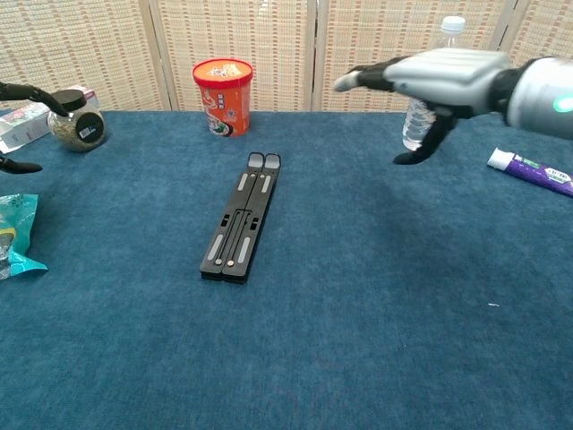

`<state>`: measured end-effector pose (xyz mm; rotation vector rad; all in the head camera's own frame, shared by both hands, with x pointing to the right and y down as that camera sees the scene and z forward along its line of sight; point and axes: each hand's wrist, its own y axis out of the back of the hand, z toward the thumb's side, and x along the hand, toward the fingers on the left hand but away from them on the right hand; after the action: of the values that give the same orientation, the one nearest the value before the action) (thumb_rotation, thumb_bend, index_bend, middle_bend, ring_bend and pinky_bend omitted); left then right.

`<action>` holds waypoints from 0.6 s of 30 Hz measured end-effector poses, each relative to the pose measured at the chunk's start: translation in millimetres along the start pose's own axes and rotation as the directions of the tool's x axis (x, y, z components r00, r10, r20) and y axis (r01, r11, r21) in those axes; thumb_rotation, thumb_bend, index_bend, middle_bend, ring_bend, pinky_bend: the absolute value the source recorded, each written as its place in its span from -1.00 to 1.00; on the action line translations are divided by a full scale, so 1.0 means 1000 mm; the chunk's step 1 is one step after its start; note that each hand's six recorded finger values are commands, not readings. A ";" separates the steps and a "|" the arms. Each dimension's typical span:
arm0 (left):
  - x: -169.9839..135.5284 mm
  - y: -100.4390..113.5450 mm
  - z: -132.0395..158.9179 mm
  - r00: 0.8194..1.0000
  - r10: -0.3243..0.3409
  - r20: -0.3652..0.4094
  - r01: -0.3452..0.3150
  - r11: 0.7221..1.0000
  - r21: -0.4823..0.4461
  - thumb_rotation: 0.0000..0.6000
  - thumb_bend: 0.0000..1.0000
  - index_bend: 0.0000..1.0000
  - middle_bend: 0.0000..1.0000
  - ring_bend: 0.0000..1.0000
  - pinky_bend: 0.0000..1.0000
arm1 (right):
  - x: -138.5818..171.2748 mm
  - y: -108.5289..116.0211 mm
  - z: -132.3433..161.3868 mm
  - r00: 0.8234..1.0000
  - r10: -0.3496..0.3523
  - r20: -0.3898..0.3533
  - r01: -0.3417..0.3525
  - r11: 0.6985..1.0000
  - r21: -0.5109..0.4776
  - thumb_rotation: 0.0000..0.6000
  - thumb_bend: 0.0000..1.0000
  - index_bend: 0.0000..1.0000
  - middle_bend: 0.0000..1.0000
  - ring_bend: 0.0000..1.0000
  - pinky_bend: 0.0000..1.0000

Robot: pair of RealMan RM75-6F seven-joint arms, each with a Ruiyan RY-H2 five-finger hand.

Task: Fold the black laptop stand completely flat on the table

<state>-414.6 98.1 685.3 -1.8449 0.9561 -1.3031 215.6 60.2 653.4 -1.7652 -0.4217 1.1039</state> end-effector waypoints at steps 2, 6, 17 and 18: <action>-0.009 0.001 -0.003 1.000 0.002 -0.019 -0.002 1.000 0.006 1.00 -0.68 -0.55 -0.66 -0.80 -0.92 | 0.028 -0.001 -0.027 0.996 -0.007 0.090 0.008 1.000 -0.008 1.00 -0.69 -1.00 -0.99 -1.00 -1.00; -0.037 0.006 -0.011 0.997 0.021 -0.073 -0.019 1.000 0.020 1.00 -0.68 -0.55 -0.66 -0.80 -0.92 | 0.081 -0.005 -0.067 0.972 -0.012 0.233 0.013 1.000 -0.005 1.00 -0.69 -1.00 -0.97 -1.00 -1.00; -0.129 0.032 -0.028 0.971 0.128 -0.204 -0.112 0.990 0.089 1.00 -0.68 -0.55 -0.66 -0.80 -0.92 | 0.212 -0.030 -0.108 0.876 -0.017 0.482 0.032 0.999 -0.024 1.00 -0.69 -1.00 -0.96 -1.00 -1.00; -0.138 0.033 -0.029 0.967 0.135 -0.216 -0.116 0.989 0.096 1.00 -0.68 -0.55 -0.66 -0.80 -0.92 | 0.221 -0.032 -0.107 0.870 -0.016 0.492 0.035 0.999 -0.028 1.00 -0.69 -1.00 -0.96 -1.00 -1.00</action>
<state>-479.8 196.4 601.5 -1.5729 1.1000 -1.4692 427.0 169.2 585.5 -1.4861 -0.7757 1.5389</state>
